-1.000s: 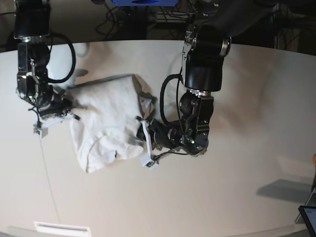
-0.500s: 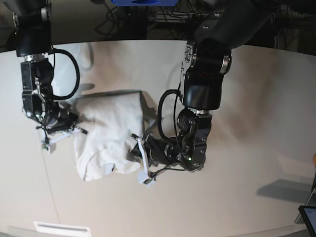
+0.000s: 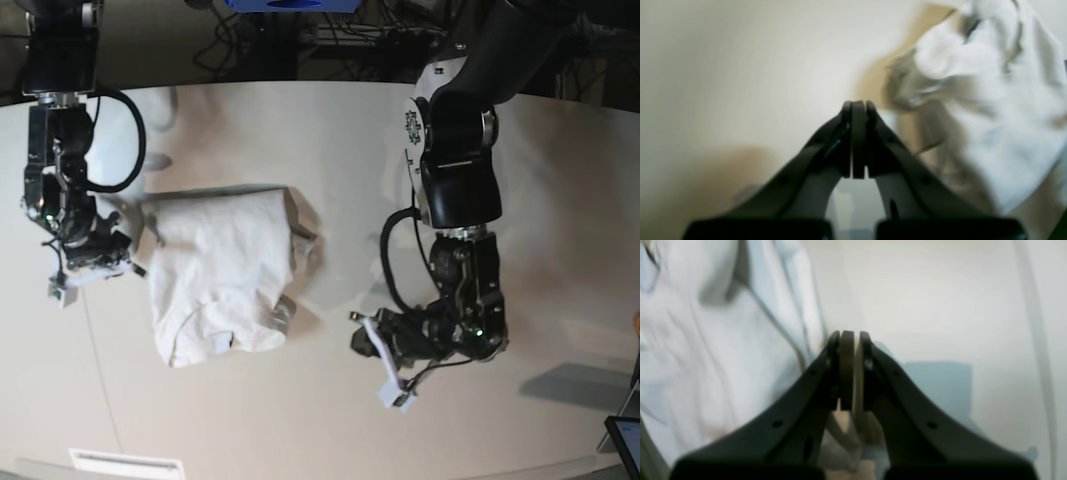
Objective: Fold the T-shirt properly
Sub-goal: 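Fold the shirt's side edge inward with the left gripper and release, then tuck and smooth the shirt's side edge with the right gripper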
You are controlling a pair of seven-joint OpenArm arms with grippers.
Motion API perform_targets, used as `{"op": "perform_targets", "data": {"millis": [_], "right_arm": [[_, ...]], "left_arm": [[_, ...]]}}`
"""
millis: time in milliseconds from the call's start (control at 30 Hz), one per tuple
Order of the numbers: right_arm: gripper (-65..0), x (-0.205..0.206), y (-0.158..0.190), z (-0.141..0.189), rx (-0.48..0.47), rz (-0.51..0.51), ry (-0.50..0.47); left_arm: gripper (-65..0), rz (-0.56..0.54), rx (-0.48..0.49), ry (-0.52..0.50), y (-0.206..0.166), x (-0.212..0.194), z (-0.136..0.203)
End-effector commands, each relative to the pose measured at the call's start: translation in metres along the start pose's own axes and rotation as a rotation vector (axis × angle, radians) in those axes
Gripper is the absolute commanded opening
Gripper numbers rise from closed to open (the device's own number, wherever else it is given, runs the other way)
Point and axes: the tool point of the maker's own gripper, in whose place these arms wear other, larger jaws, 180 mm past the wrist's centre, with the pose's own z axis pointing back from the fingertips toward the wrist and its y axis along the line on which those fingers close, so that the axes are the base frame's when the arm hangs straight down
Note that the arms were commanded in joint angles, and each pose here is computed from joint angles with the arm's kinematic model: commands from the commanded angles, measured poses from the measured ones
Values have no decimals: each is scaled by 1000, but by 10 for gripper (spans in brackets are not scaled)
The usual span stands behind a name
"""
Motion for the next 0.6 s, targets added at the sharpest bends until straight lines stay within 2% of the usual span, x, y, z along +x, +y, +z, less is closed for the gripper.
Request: {"op": "perform_targets", "data": {"millis": [0, 133, 267, 400, 567], "right_arm": [[-620, 22, 6, 9, 24, 9, -68], [-620, 33, 16, 29, 61, 29, -133], [-620, 39, 44, 58, 141, 72, -196], [-620, 21, 68, 65, 248, 16, -120], [-620, 7, 91, 68, 394, -10, -58]], "left_arm": [[-650, -48, 38, -38, 8, 15, 17], [-650, -122, 182, 31, 29, -24, 58], [-650, -215, 305, 59, 34, -51, 101], [-650, -250, 337, 97, 28, -80, 118], [-650, -178, 356, 127, 36, -110, 126]]}}
